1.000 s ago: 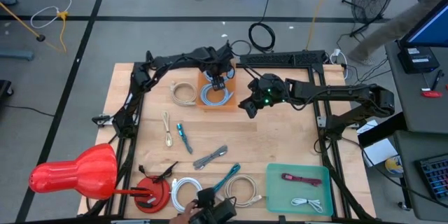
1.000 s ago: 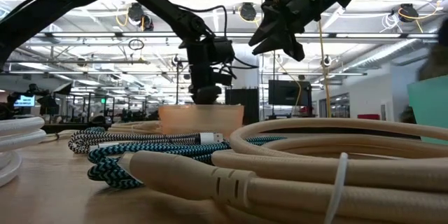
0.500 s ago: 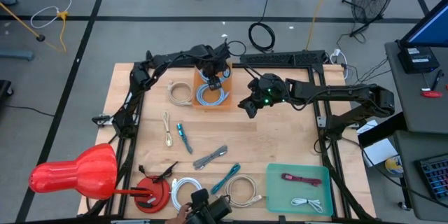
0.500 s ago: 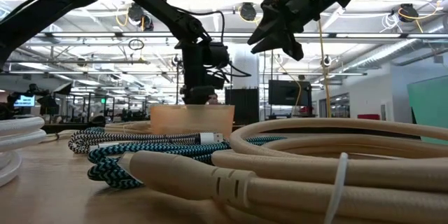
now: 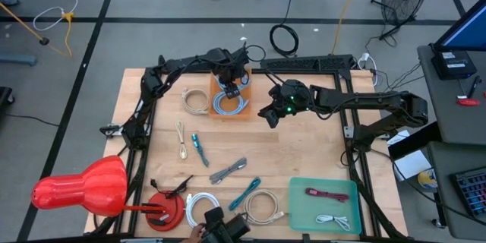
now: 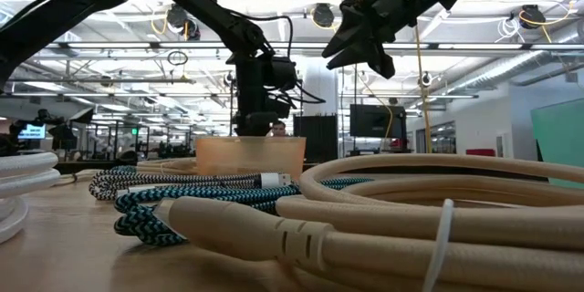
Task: Pick & Place USB Port
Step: Put the blue usb cable into the orange bin
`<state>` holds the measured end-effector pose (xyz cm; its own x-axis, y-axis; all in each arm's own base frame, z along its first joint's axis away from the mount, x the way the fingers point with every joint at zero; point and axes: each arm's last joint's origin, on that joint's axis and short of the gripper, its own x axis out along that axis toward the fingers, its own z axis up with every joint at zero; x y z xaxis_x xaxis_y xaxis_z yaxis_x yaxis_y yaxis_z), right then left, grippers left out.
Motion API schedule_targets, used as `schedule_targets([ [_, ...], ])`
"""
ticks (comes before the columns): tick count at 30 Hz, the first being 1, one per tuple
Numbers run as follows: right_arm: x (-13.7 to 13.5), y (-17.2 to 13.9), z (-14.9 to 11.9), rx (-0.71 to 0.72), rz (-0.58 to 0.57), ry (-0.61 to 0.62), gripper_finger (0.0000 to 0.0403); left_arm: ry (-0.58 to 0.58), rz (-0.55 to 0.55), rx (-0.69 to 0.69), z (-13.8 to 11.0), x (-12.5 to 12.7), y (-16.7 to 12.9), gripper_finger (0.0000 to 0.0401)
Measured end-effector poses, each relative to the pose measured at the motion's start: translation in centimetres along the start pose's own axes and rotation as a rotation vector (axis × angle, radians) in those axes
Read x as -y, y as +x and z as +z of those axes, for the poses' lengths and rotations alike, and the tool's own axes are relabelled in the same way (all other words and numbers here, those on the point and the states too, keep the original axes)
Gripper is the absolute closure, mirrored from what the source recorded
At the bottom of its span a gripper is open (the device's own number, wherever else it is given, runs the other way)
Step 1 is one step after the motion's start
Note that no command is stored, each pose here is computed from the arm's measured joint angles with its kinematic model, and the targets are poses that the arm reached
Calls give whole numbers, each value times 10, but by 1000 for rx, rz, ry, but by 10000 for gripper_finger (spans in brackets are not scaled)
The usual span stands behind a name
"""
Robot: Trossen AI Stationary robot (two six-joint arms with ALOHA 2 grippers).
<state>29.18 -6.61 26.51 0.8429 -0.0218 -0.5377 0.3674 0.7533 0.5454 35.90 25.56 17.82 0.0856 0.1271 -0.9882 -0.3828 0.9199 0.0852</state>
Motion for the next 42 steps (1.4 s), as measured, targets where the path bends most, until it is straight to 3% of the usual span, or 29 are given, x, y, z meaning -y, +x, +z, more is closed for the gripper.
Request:
schedule_targets([
  [12, -1, 0, 1, 8, 5, 1, 312, -42, 51, 151, 23, -16, -53, 176],
  [17, 0, 0, 1, 6, 6, 1, 312, -74, 98, 190, 26, -24, -58, 179],
  [20, -1, 0, 0, 3, 8, 0, 312, -138, 98, 216, 26, -35, -59, 217],
  [25, -2, 0, -1, 0, 12, -3, 312, -296, 8, 262, 18, -66, -58, 376],
  [34, -4, 1, -2, -4, 16, -8, 312, -477, -112, 283, 0, -108, -57, 399],
  [42, -4, 1, -2, -4, 16, -13, 312, -391, -168, 232, 3, -84, -44, 400],
])
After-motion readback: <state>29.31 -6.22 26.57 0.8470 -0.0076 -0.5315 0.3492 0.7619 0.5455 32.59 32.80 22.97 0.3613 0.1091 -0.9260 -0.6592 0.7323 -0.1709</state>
